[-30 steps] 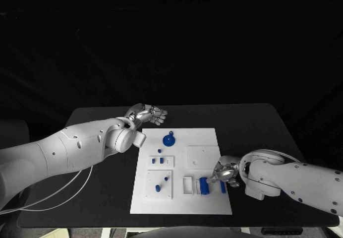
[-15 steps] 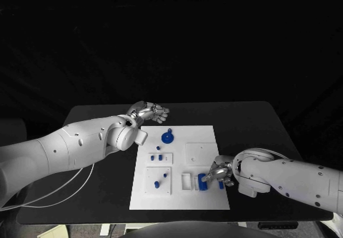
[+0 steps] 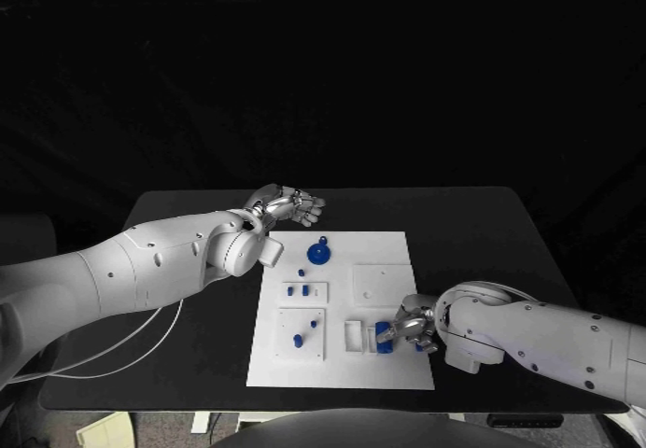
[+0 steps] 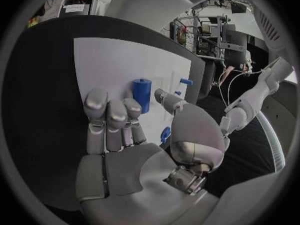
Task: Assemble the parts on the task board
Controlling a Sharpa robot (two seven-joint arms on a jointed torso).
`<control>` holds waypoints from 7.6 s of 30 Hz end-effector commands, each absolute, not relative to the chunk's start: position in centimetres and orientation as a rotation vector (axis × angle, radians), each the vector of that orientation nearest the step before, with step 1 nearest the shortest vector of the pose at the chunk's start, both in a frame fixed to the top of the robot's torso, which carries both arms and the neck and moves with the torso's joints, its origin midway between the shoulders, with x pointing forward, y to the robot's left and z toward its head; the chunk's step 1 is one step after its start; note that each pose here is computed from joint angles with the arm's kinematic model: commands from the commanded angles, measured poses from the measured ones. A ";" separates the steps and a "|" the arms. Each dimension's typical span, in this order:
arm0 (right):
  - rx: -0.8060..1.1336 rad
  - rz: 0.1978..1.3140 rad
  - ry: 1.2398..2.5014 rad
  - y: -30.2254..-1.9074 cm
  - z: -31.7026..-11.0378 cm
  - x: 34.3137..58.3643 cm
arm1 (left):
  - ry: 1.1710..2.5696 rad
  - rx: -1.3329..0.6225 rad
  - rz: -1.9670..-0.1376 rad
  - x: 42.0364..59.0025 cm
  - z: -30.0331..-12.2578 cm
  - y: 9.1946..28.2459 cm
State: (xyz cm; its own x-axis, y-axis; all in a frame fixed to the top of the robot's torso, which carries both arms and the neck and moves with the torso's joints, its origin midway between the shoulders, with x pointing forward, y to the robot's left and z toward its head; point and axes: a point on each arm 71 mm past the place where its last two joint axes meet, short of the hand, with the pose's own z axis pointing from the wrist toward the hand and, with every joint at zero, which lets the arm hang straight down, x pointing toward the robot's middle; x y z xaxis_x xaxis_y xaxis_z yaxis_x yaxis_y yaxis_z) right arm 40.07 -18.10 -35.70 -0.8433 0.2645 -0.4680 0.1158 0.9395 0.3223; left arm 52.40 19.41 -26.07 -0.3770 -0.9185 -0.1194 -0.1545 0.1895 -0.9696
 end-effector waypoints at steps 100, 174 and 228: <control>0.315 0.523 2.555 -13.0 -35.4 39.7 | 1.705 -1.023 -1.281 52.3 -26.0 19.3; 0.046 0.483 2.521 -13.0 -35.7 39.6 | 1.712 -1.029 -1.273 52.3 -26.0 19.6; 0.195 0.387 2.459 -22.6 -31.7 41.1 | 1.706 -1.022 -1.286 52.2 -25.9 20.0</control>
State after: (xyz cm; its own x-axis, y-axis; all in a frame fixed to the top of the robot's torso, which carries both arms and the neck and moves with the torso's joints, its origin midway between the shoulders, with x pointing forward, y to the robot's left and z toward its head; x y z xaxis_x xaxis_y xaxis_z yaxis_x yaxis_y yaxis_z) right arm 41.44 -22.42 -31.44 -0.7620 0.2599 -0.5932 0.0476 0.9359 0.3489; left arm 52.32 20.28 -26.12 -0.3776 -0.9187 -0.1163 -0.1677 0.1914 -0.9671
